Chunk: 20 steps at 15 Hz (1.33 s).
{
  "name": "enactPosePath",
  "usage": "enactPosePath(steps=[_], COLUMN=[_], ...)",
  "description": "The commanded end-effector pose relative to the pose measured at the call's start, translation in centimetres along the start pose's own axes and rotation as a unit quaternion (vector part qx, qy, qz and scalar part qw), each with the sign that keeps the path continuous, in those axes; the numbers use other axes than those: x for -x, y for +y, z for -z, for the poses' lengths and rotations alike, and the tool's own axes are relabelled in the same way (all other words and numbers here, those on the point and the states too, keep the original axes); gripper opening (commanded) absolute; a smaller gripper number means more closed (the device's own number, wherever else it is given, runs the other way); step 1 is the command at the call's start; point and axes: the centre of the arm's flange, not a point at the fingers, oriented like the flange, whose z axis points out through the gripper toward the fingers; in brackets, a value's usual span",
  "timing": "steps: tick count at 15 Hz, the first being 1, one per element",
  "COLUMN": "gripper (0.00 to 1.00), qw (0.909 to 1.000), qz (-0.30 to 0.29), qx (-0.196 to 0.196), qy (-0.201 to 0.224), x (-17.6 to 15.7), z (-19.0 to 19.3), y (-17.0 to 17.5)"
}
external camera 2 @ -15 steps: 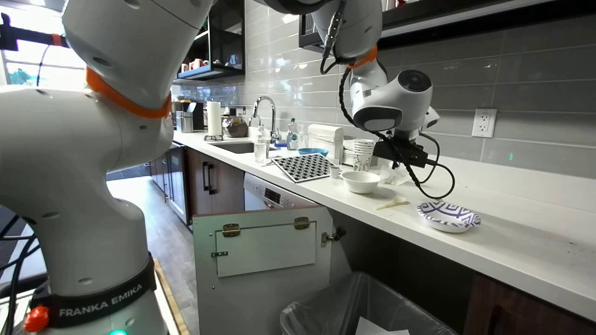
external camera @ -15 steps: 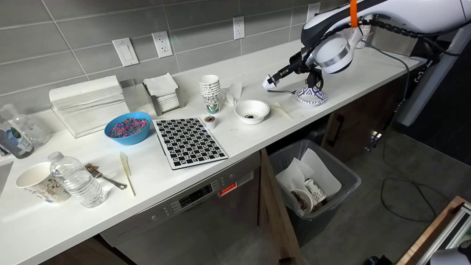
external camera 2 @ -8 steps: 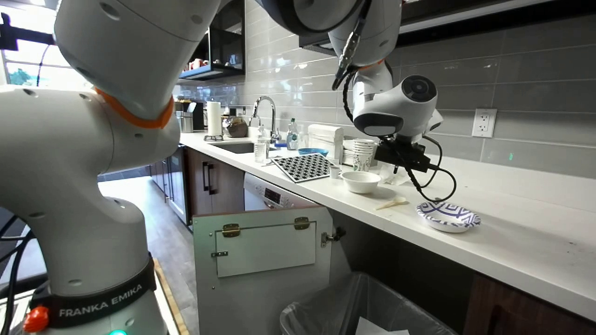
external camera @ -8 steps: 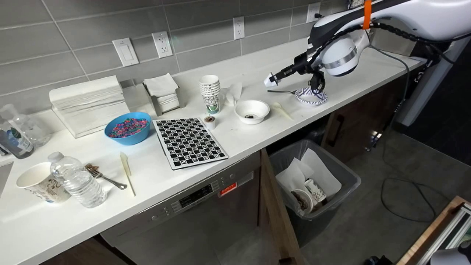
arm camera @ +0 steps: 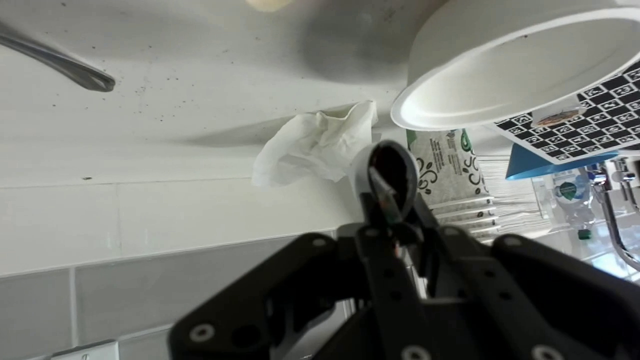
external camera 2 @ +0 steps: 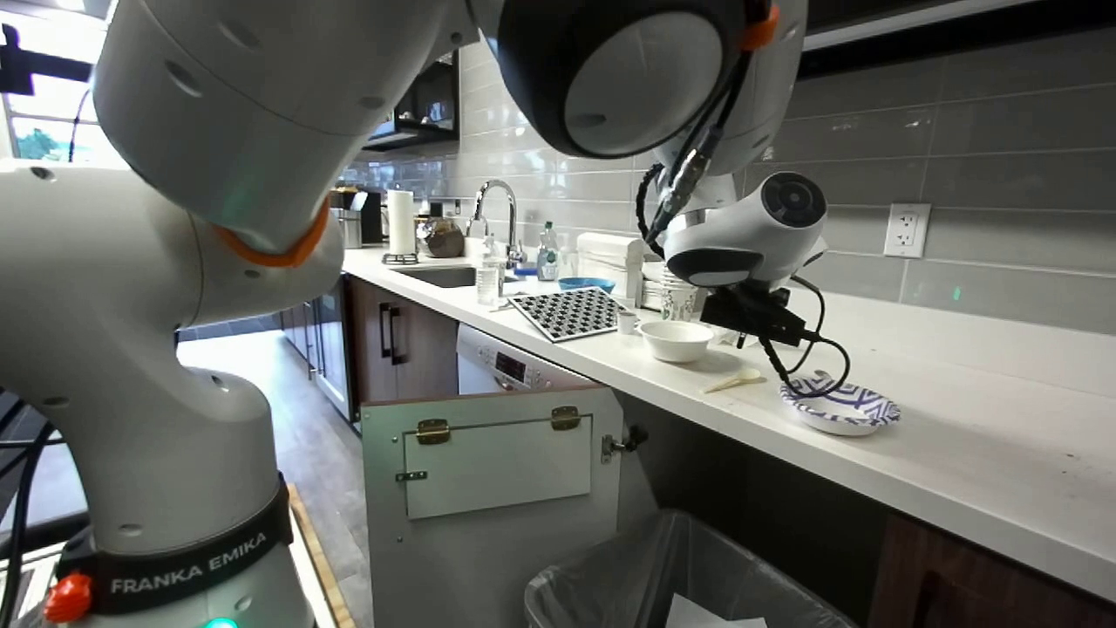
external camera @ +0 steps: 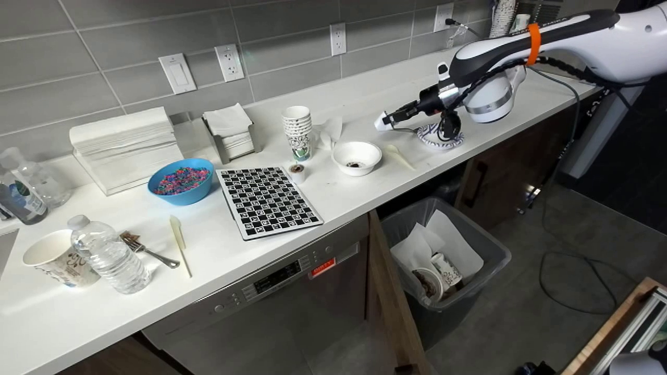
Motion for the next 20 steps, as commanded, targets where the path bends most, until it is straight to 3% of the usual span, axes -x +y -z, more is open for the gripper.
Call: enactPosePath(steps=[1,10,17,18,20], gripper=[0.04,0.04,0.04,0.16,0.16], qw=[0.9994,0.9929,0.9881,0.9916,0.9908], qz=[0.001,0.004,-0.008,0.005,0.001], qx=[-0.010,-0.005,-0.019,-0.010,-0.014], qy=[0.033,0.119,0.153,0.128,0.135], x=[1.7,2.6,3.6,2.6,3.0], z=[0.1,0.4,0.0,-0.2,-0.4], y=[-0.2,0.7,0.9,1.1,1.2])
